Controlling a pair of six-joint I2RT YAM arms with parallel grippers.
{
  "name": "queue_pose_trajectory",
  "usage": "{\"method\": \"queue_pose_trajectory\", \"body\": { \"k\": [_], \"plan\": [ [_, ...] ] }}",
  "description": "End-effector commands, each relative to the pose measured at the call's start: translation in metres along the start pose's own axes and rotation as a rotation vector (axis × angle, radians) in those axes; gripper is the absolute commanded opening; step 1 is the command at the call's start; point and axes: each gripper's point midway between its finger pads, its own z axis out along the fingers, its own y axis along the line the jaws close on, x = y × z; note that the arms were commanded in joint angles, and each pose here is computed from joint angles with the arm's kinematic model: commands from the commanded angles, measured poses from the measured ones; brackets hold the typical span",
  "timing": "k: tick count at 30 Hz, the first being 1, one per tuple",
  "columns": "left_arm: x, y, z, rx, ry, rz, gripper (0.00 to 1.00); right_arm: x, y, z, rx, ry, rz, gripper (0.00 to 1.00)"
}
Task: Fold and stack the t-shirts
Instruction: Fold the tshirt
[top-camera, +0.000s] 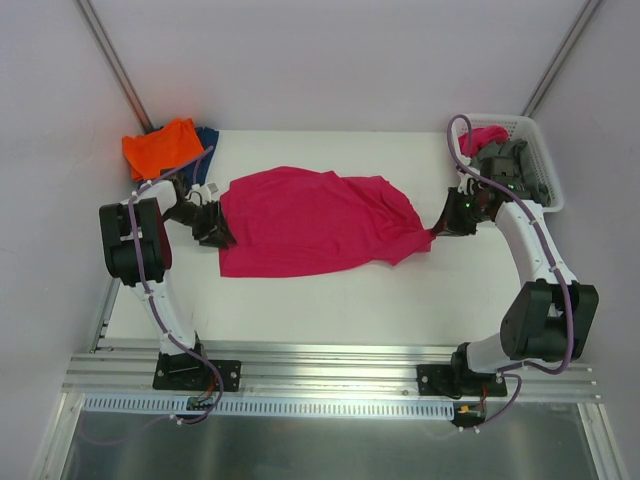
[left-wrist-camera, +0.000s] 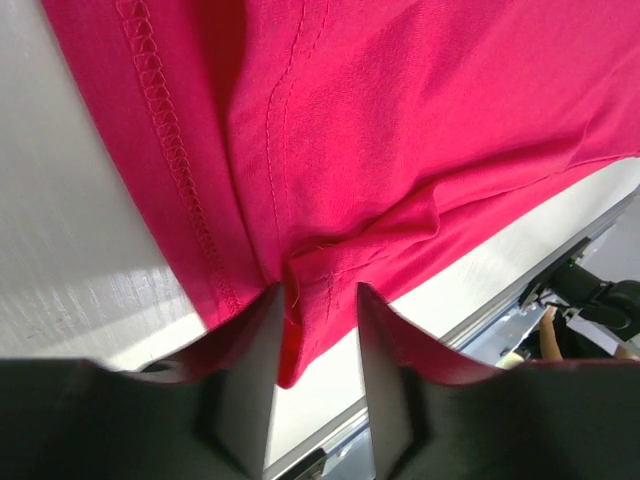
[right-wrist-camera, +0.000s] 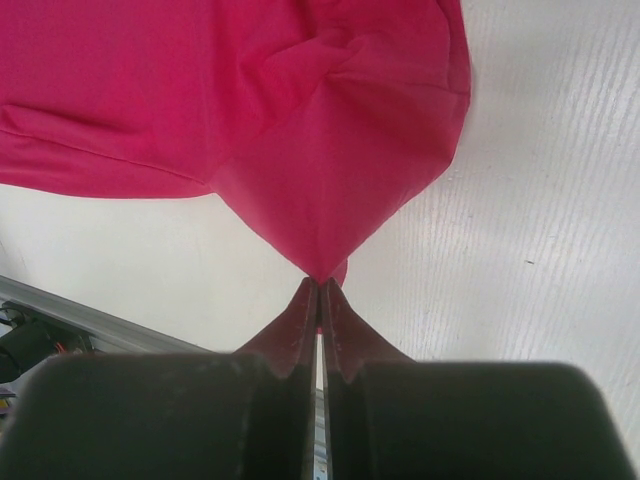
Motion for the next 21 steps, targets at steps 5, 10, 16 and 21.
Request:
{"method": "queue_pose_trajectory", "body": {
  "k": [5,10,16,21],
  "plan": [
    [-0.0016,-0.0131,-0.0054,0.062,-0.008,-0.011,0.25,-0.0094,0.0019,-0.0152,0.007,-0.073,-0.024,0.01],
    [-0.0013,-0.0131,-0.0044,0.069,-0.005,-0.021,0.25,-0.0080,0.0018,-0.0160,0.008,-0.075,-0.024,0.01],
    [0.0028,-0.0107,-0.0023,0.065,0.005,-0.027,0.26,-0.0088,0.0013,-0.0171,0.009,-0.080,-0.023,0.00],
    [0.0020,-0.0090,0.0029,0.073,0.019,-0.036,0.23,-0.0096,0.0007,-0.0178,0.009,-0.086,-0.023,0.01]
  ]
}}
